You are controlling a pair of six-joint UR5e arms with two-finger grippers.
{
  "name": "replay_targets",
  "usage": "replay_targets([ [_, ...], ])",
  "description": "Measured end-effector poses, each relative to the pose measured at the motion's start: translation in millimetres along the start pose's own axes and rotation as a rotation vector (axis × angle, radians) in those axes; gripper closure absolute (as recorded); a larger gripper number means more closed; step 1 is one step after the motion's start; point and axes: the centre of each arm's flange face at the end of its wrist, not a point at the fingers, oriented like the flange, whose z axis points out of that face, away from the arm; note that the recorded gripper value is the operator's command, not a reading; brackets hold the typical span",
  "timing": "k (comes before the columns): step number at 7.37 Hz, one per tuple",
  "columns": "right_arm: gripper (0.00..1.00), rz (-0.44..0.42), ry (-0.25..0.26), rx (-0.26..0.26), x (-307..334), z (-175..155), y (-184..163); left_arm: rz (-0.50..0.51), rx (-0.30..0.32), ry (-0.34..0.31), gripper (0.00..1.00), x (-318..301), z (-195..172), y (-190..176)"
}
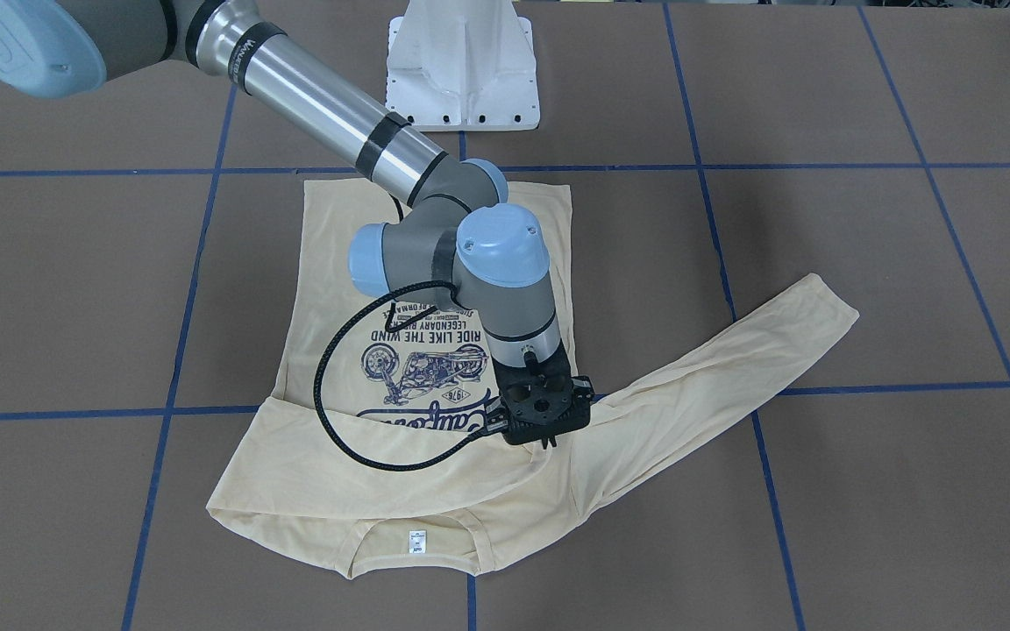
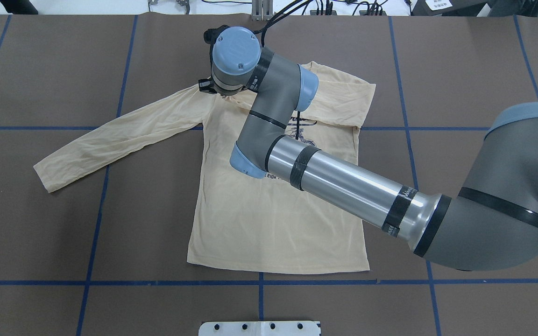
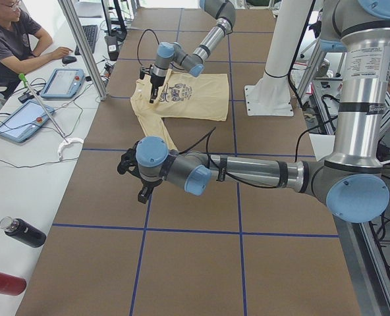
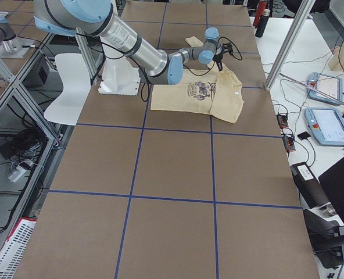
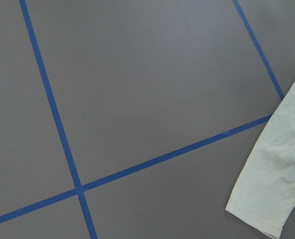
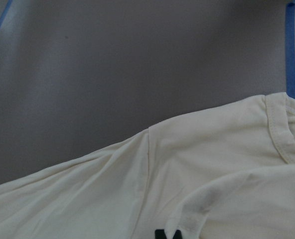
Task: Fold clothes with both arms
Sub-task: 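Lower the sleeve onto the chest and open the right gripper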
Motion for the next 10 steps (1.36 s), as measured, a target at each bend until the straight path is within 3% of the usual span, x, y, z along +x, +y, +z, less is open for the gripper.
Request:
replay_targets([
  [3,0.00,-0.005,-0.004,0.075,-11.3,-9.2,-9.1,-0.006,-0.005,-0.002,0.01,-4.0,2.6,1.2],
  [6,0.00,0.002,-0.004,0.080,-12.0,-11.2,-10.9,-0.032,0.000,-0.001,0.01,-3.9,2.7,-4.2],
  [8,0.00,0.017,0.033,0.038,-7.7,-23.2,-13.6,-0.090,0.013,-0.001,0.01,3.4,-2.2,-12.1],
  [10,0.00,0.045,0.109,-0.075,15.4,-50.7,-14.8,-0.124,0.030,-0.007,0.01,8.6,-5.3,-16.2],
])
